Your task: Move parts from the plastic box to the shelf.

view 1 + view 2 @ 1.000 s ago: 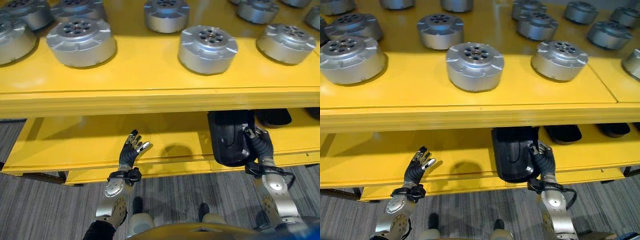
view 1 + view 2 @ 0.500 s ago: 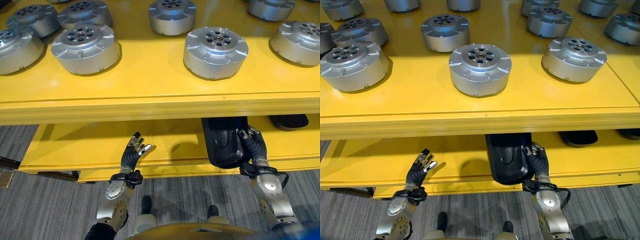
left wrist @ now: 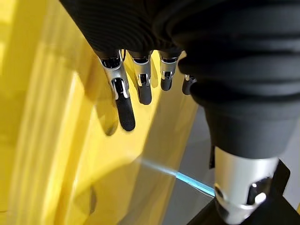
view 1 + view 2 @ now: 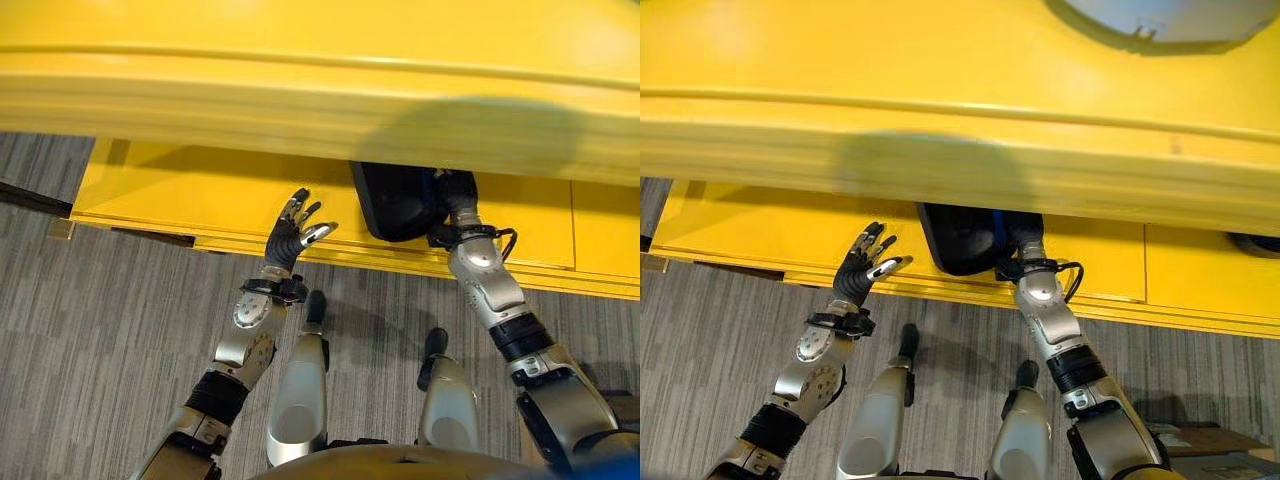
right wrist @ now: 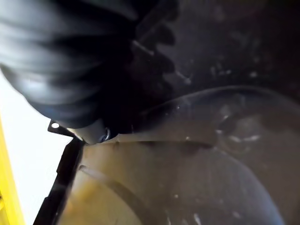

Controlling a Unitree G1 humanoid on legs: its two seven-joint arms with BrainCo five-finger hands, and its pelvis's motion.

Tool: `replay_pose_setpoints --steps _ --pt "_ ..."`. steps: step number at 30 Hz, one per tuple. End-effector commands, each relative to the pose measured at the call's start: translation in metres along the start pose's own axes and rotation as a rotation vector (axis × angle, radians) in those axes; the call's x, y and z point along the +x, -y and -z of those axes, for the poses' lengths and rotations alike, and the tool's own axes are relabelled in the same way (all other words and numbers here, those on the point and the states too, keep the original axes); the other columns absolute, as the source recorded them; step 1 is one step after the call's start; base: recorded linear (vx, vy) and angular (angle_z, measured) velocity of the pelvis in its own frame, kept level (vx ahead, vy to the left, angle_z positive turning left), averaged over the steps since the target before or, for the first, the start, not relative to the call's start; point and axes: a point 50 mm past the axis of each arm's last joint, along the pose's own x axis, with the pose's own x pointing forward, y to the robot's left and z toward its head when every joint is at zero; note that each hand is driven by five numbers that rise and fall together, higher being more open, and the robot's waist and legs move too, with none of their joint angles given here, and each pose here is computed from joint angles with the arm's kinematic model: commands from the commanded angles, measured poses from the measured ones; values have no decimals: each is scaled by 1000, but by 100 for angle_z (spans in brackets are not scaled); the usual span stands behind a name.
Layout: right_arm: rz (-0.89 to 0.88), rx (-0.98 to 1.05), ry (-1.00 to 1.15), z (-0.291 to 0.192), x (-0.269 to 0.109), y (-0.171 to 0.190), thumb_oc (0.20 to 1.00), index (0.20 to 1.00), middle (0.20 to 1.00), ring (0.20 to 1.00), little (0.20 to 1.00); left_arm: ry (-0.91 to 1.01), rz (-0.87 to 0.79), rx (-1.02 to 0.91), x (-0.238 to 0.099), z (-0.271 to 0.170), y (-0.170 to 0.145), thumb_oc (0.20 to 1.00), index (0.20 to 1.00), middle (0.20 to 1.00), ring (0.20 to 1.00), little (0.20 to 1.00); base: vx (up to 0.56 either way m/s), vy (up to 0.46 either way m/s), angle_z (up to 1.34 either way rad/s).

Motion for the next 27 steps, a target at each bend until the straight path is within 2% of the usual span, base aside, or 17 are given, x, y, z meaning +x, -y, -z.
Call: replay_pose_setpoints --steps 1,8,15,18,22,27 --pt "57 90 156 -30 2 9 200 200 200 200 200 -8 -49 8 -12 1 -9 1000 1000 1000 1000 1000 -79 15 6" --pt "80 85 168 -35 8 10 200 200 200 200 200 7 -58 -9 -8 -2 -6 1000 1000 1000 1000 1000 -56 3 6" --pt "163 50 181 -40 17 26 200 200 200 200 200 12 -45 -2 -7 -5 -4 1000 1000 1000 1000 1000 -31 -6 5" --pt "242 -2 195 -58 43 46 200 200 200 200 200 -1 -13 1 -10 -4 -2 1000 1000 1000 1000 1000 -12 1 -1" --pt "331 -103 234 -108 85 65 200 200 200 200 200 -43 53 -4 -23 -2 0 1000 1000 1000 1000 1000 -14 12 -4" --pt "368 -223 193 -137 108 76 200 200 200 200 200 -92 95 5 -24 4 1 1000 1000 1000 1000 1000 -15 16 -5"
